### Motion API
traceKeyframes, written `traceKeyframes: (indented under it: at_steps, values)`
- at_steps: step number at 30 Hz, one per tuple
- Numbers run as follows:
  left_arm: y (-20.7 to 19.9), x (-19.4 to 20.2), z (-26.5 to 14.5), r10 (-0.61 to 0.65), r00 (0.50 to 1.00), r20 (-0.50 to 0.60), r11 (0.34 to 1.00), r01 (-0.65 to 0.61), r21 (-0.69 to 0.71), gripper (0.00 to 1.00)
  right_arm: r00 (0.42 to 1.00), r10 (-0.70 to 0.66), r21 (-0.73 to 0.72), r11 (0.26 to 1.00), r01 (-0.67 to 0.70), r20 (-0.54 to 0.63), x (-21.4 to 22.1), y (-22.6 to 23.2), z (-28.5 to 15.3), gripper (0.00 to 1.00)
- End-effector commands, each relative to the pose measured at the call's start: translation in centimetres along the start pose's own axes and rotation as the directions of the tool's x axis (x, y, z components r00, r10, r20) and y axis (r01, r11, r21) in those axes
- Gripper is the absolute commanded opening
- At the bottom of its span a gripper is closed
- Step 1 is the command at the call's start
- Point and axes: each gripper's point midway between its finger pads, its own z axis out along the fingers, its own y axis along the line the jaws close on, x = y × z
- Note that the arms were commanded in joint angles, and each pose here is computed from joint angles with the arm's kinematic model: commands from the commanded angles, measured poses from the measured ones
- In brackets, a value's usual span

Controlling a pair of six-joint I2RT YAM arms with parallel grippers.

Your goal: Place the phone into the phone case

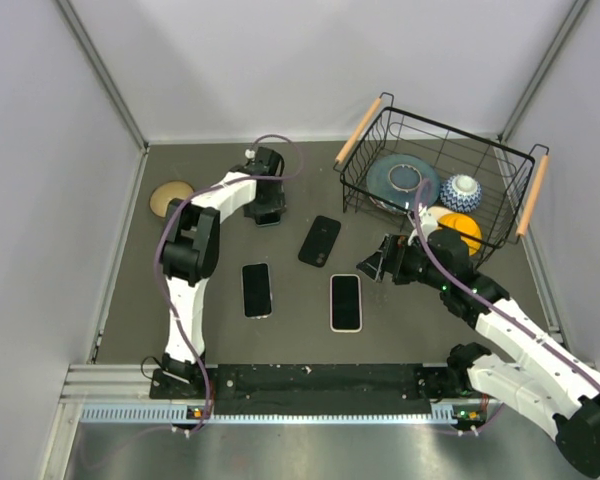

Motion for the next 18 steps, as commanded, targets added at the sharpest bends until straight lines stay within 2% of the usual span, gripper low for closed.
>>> traceKeyframes:
  at_steps: [1,7,10,14,18]
  values:
    - [0.7,1.5,-4.5,0.029,0.999,-0.029,0.998,-0.027,0.064,0.27,0.998,0.004,-0.063,0.998,0.000,0.055,-1.3,1.7,-0.3,0.87]
    - [1.1,4.7,-8.8,0.059,0.998,-0.009,0.982,-0.057,0.177,0.06,0.999,0.014,-0.073,0.997,-0.011,0.046,-0.8,1.6,-0.1,0.87]
    - [0.6,6.6,-11.2,0.091,0.996,0.025,0.960,-0.094,0.265,0.00,0.999,0.014,-0.078,0.997,-0.011,0.040,-0.7,1.7,-0.1,0.87]
    - [0.1,8.5,-13.8,0.124,0.989,0.082,0.930,-0.144,0.339,0.00,0.999,0.021,-0.077,0.997,-0.019,0.033,-0.4,1.5,-0.2,0.87]
    - [-0.7,11.4,-15.3,0.137,0.989,0.065,0.901,-0.151,0.407,0.00,0.999,0.014,-0.066,0.998,-0.011,0.032,-0.1,1.1,0.0,0.87]
